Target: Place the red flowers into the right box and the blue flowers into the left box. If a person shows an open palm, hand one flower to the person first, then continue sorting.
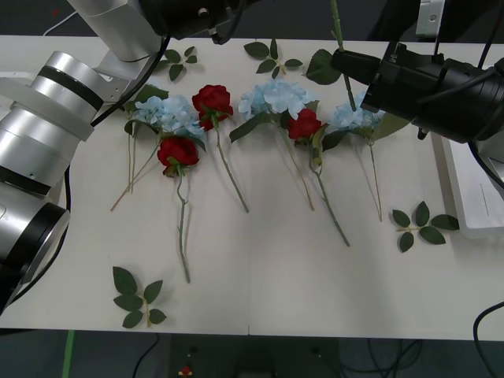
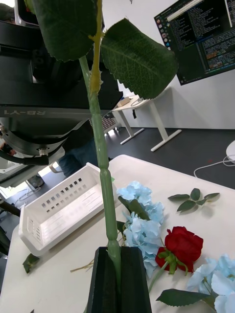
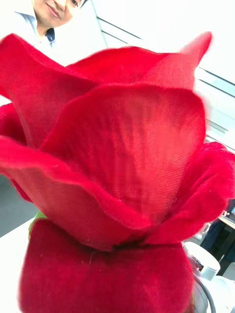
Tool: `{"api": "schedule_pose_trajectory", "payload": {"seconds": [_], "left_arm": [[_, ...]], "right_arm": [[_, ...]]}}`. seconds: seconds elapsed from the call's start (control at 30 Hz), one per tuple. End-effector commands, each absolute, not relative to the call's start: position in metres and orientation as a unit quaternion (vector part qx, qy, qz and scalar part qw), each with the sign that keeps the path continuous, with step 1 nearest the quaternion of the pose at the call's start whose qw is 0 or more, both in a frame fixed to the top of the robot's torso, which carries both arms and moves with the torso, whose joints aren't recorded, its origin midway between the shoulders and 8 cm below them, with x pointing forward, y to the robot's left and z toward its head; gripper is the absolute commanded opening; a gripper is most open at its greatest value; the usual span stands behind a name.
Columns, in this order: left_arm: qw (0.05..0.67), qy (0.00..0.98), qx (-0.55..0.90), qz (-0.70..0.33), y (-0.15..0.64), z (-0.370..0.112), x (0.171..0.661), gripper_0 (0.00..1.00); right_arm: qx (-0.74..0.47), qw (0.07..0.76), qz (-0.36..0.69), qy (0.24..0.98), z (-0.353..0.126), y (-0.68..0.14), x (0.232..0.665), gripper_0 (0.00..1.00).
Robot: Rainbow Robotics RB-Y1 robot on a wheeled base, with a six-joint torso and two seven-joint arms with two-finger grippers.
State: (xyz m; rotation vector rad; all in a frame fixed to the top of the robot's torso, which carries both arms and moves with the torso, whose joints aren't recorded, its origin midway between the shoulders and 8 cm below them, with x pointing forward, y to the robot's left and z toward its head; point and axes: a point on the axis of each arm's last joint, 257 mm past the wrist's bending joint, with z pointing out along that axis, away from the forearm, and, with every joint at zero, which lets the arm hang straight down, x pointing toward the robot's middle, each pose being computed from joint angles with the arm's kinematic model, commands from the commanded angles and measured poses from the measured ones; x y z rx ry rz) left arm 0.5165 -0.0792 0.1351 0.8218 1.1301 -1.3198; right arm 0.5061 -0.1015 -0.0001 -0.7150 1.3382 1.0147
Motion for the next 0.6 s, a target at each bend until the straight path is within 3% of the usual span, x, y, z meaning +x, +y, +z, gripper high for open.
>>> {"api": "schedule_pose_trajectory", "payload": {"seconds": [0.03, 0.6], "left_arm": [[0.582, 0.457, 0.367, -0.564, -0.09, 0.145, 0.5, 1.0], [0.582, 0.457, 0.367, -0.564, -0.09, 0.145, 0.5, 1.0]], "right_arm": [[-0.324, 0.622, 0.447, 0.556, 0.023, -0.089, 0.501, 0.0], [-0.346, 0.607, 0.414, 0.584, 0.015, -0.129, 0.498, 0.0]]}}
